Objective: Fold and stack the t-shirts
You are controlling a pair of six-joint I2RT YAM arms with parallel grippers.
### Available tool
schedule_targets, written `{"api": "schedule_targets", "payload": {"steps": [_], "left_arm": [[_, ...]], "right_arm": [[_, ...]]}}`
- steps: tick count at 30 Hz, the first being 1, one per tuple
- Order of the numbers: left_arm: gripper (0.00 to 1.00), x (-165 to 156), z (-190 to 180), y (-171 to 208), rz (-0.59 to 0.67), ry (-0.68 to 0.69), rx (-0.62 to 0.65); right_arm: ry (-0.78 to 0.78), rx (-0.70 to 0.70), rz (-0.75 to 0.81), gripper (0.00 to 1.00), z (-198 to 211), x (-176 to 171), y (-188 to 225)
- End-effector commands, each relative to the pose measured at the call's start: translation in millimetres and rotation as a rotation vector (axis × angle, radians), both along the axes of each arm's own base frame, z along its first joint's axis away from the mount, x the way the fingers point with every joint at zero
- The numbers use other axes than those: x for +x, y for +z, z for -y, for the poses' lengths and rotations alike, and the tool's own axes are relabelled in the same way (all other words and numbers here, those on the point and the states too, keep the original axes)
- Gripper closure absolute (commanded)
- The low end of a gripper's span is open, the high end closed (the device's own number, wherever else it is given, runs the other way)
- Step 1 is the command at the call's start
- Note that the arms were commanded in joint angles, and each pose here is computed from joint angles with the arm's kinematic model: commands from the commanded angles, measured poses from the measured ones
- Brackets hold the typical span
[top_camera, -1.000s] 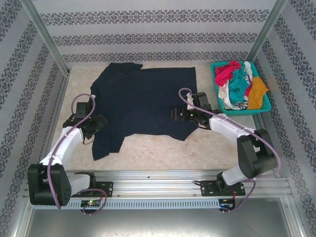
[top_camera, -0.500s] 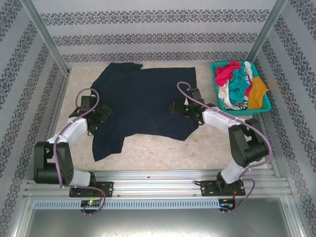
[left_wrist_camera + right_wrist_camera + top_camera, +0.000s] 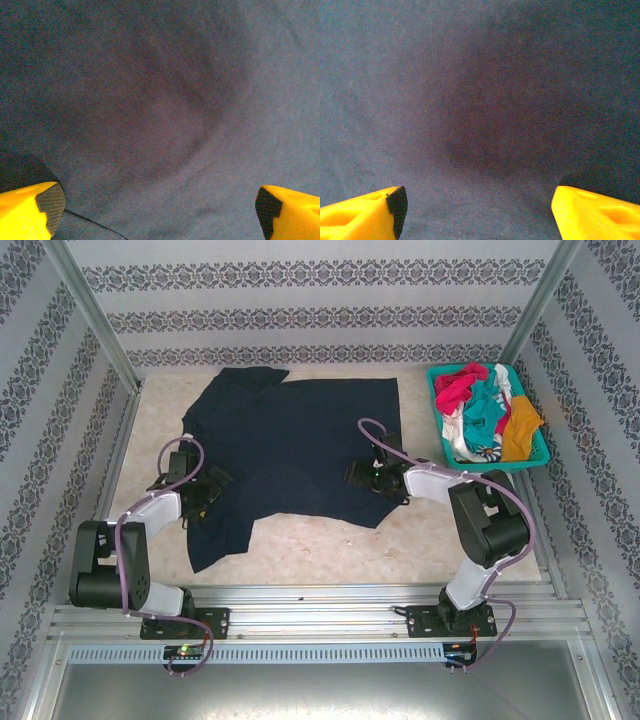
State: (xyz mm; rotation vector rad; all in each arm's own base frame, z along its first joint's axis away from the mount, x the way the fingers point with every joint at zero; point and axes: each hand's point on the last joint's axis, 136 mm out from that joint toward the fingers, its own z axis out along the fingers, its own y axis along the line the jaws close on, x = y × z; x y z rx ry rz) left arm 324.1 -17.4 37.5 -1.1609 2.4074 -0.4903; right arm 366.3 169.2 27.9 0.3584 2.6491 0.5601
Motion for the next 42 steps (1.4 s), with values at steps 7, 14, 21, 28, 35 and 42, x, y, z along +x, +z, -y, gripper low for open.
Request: {"api": "schedule_targets", "payload": {"steps": [7,14,21,28,35,42], "left_arm": [[0.00,-69,8,-10,-0.171,0.027,-0.027],[0.00,-51,2,36,-0.071,0.007,0.038],[0.00,-47,-5,49,-0.067,-0.010,0.091],[0.05,-96,-29,55,-0.196,0.125,0.180],[0.30,-112,-24,37,-0.238,0.143,0.135],[0.51,-65,-9,9,-0.199,0.114,0.056]], "right_arm": [[-0.128,-0.079,-0.233,0.23,49,-73,-42],[-0.064,-0.043,-0.028,0.23,36,-34,16],[-0.058,-0.029,0.032,0.22,32,-23,36],[-0.120,0.023,0.006,0.23,36,-41,41],[-0.116,0.011,0.007,0.23,41,-39,42],[-0.104,0.023,-0.032,0.23,33,-29,29]]}}
